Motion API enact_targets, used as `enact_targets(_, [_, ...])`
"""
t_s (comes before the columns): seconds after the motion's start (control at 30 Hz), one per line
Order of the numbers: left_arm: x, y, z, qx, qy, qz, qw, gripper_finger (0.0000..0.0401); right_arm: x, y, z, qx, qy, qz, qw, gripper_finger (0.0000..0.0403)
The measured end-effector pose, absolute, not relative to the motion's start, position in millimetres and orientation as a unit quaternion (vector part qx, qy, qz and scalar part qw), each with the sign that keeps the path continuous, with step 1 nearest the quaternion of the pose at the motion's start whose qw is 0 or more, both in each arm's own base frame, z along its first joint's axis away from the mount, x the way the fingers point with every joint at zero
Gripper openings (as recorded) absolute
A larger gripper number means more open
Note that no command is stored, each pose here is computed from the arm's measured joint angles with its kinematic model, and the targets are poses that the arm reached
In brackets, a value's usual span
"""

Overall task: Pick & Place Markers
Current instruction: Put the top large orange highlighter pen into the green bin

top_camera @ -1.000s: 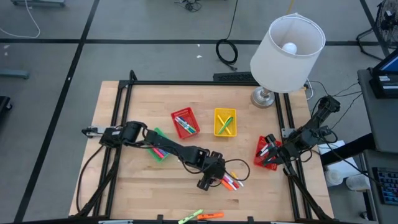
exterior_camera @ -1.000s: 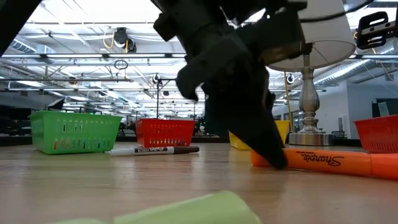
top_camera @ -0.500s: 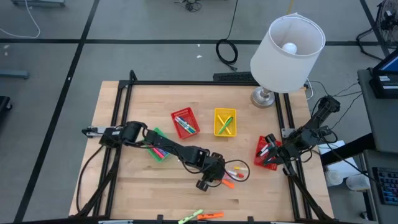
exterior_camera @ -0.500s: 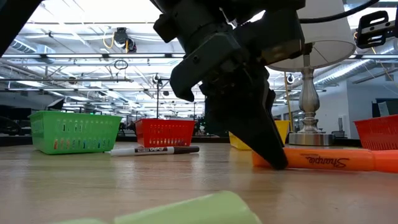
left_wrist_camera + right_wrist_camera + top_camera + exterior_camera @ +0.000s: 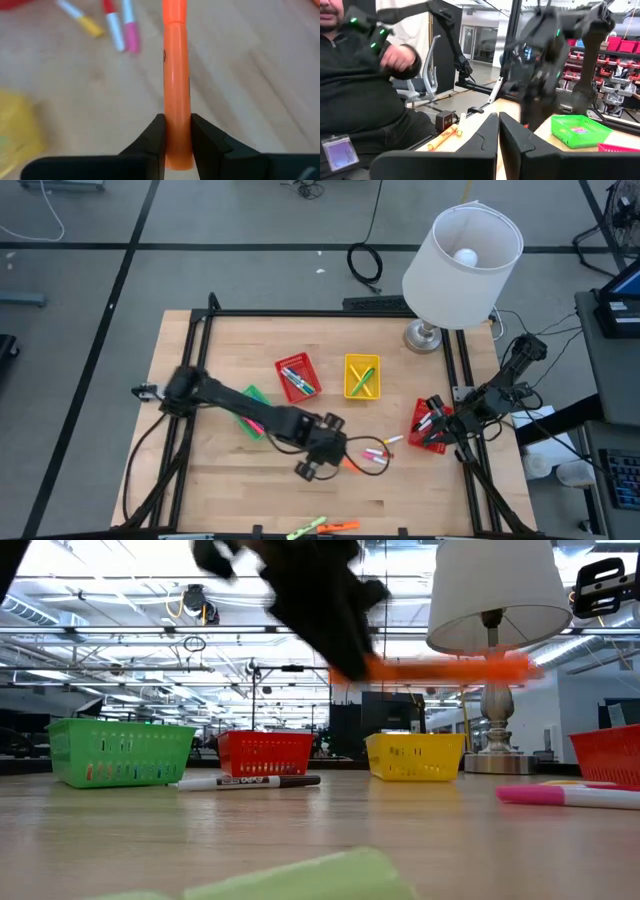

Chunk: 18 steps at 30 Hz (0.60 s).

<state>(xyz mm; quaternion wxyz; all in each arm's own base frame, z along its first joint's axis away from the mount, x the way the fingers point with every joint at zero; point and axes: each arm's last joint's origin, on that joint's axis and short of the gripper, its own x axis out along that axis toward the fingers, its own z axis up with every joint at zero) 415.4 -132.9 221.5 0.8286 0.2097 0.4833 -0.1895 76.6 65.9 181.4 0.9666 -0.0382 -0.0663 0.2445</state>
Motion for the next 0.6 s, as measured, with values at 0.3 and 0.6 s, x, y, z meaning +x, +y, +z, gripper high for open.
enact_targets(0.3, [314,-107,323,0.291,0.515,-0.108,0.799,0.0069,77,66,181,-0.039,-0.066,0.244,0.967,0.0001])
enact_targets(0.6, [205,-55,303,0.232,0.563,-0.049,0.791,0.0069,77,66,181,-0.042,-0.066,0.243,0.967,0.0001])
